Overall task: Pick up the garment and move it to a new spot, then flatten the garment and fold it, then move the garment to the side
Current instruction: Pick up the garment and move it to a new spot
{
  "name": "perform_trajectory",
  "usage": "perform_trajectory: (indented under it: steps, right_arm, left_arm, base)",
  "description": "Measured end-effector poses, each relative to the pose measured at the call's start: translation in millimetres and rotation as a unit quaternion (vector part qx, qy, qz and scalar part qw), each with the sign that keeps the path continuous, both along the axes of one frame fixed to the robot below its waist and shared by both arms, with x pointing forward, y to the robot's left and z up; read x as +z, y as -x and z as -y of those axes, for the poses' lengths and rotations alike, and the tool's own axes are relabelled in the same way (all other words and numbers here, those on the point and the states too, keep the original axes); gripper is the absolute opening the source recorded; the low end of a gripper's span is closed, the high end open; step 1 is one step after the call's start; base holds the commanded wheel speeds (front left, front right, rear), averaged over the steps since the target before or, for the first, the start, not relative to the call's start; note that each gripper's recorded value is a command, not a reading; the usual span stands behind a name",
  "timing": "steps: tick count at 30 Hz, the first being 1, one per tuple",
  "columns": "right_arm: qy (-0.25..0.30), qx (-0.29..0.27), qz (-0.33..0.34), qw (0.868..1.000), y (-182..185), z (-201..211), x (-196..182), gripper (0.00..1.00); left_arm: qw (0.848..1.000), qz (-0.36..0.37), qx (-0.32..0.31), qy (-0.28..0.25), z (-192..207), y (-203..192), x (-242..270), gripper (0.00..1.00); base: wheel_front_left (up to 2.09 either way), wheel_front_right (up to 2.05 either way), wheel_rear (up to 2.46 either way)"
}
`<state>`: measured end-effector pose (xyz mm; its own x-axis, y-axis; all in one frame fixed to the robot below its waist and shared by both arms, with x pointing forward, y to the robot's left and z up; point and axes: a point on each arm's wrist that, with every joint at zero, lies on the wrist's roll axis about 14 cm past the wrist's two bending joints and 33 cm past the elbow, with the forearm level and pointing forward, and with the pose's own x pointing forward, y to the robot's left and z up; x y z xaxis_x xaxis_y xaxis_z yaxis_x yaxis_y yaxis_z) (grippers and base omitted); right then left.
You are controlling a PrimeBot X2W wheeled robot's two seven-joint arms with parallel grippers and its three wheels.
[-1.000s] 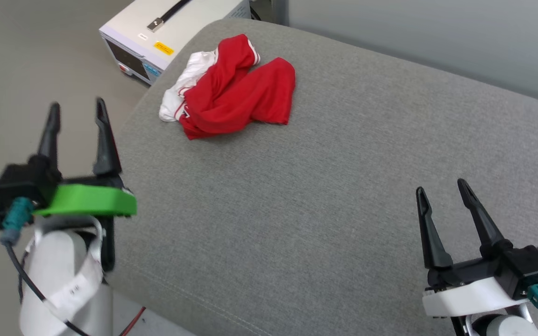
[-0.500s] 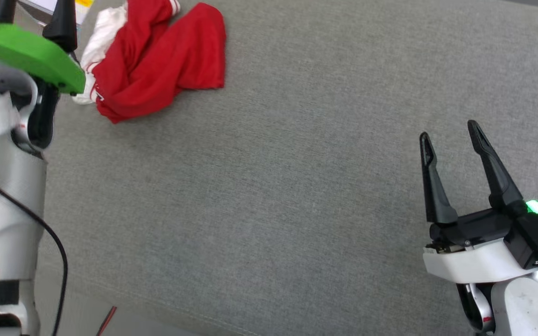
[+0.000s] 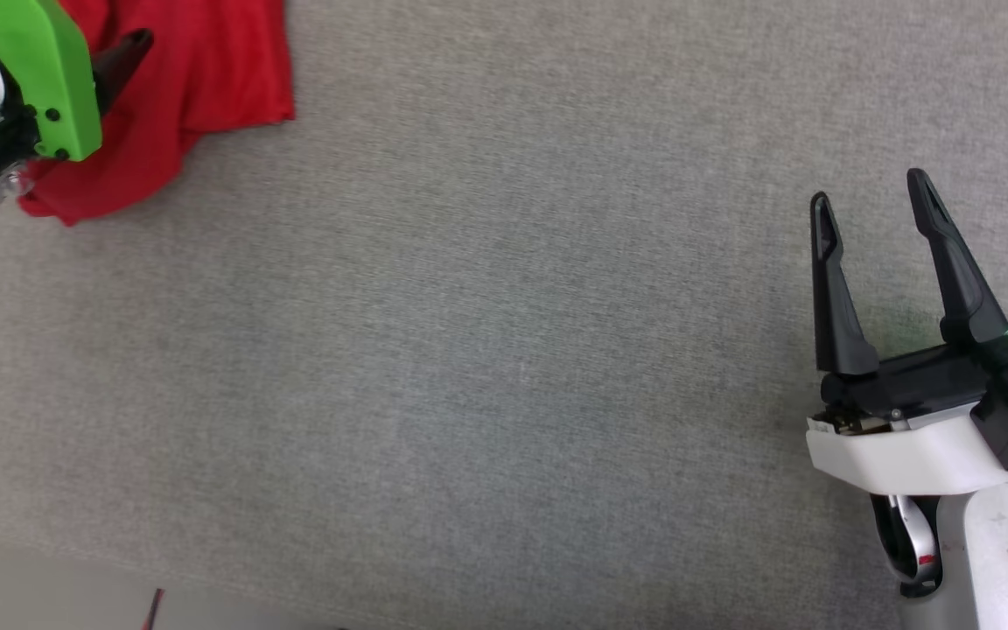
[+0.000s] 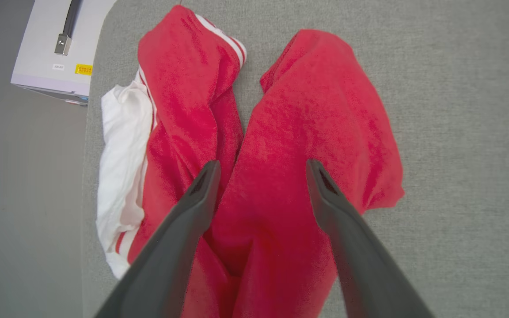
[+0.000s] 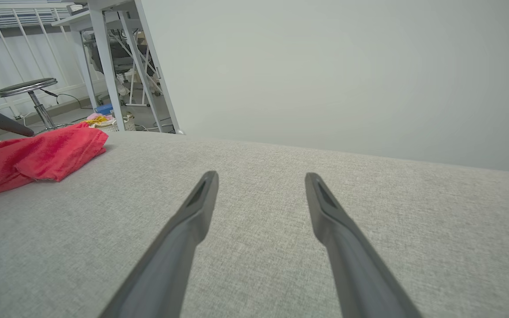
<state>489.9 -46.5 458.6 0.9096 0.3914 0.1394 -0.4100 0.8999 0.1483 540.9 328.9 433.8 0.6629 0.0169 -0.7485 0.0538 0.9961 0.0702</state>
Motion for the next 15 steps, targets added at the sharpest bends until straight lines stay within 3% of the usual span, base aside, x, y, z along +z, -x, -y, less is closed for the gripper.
perform_trajectory:
  steps: [7,14,15]
  right_arm:
    - [0.008,-0.019,-0.016,1.000,-7.6,14.0,-19.5,1.00]
    - [0.012,-0.028,-0.027,0.999,-11.1,21.4,-31.8,1.00]
    - [0.012,-0.030,-0.027,0.999,-11.7,22.5,-31.5,1.00]
  left_arm:
    - [0.994,-0.108,-0.018,-0.009,8.1,12.1,-61.6,1.00]
    - [0.990,-0.142,-0.016,-0.012,9.1,7.9,-90.4,1.00]
    - [0.989,-0.145,-0.017,-0.013,9.5,7.3,-92.4,0.41]
  base:
    - [0.00,0.00,0.00]
    - [0.00,0.00,0.00]
    - [0.00,0.00,0.00]
